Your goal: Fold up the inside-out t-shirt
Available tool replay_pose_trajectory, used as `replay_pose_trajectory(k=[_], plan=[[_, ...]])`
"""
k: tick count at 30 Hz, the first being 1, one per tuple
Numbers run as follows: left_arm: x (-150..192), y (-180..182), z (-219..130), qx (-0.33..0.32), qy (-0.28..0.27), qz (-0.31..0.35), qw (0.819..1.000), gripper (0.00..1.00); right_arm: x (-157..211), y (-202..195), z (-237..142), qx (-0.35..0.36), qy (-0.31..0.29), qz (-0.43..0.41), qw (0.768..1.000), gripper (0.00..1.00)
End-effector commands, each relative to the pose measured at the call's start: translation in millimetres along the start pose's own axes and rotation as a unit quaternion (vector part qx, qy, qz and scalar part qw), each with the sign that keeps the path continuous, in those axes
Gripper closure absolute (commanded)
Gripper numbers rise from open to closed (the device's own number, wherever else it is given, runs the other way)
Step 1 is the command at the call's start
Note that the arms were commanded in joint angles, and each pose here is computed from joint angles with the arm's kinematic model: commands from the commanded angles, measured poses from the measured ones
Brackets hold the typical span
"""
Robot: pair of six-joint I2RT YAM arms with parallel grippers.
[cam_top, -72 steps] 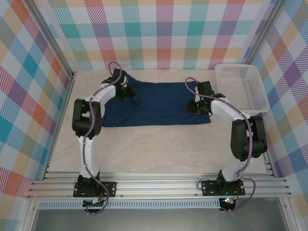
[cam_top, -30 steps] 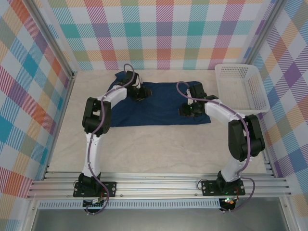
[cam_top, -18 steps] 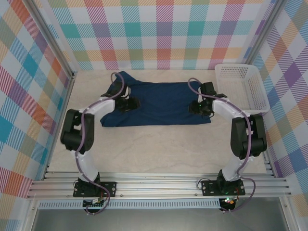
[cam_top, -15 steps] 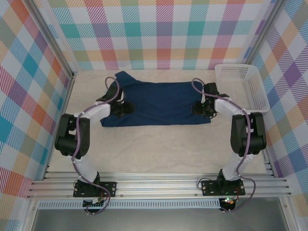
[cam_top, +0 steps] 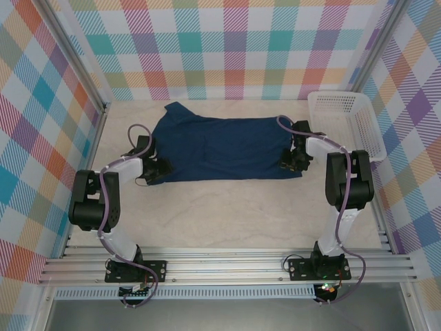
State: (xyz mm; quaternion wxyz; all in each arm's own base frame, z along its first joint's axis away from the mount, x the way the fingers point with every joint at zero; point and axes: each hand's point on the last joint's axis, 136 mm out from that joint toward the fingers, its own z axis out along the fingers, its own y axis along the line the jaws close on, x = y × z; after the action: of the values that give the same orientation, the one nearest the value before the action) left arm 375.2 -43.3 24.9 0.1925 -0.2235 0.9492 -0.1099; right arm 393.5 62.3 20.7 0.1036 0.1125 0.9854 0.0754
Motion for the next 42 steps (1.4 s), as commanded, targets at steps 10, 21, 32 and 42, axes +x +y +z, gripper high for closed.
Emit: replay_pose_trajectory(k=[10,21,32,42], plan=[[59.5,36.0,-3.2,-0.012,0.054,-0.056,0.997,0.46,67.7,-49.6,-3.7,0.101,0.106,0.006,0.989,0.67],[152.4,69.7,-43.3,0.003,0.081,-0.145,0.986,0.45,136.6,-69.9,-30.2,0.122,0.116,0.043,0.985,0.67],[92.5,36.0,-102.0,0.068,-0.045,-0.113,0.99,0.44,74.4,-8.2,-81.9,-0.027,-0.056,0.005,0.998,0.49],[-33.5,-65.3,-77.0,0.13,-0.086,0.011,0.988,0.45,-54.8,40.6,-77.8,-0.004,-0.16,-0.056,0.986,0.4]])
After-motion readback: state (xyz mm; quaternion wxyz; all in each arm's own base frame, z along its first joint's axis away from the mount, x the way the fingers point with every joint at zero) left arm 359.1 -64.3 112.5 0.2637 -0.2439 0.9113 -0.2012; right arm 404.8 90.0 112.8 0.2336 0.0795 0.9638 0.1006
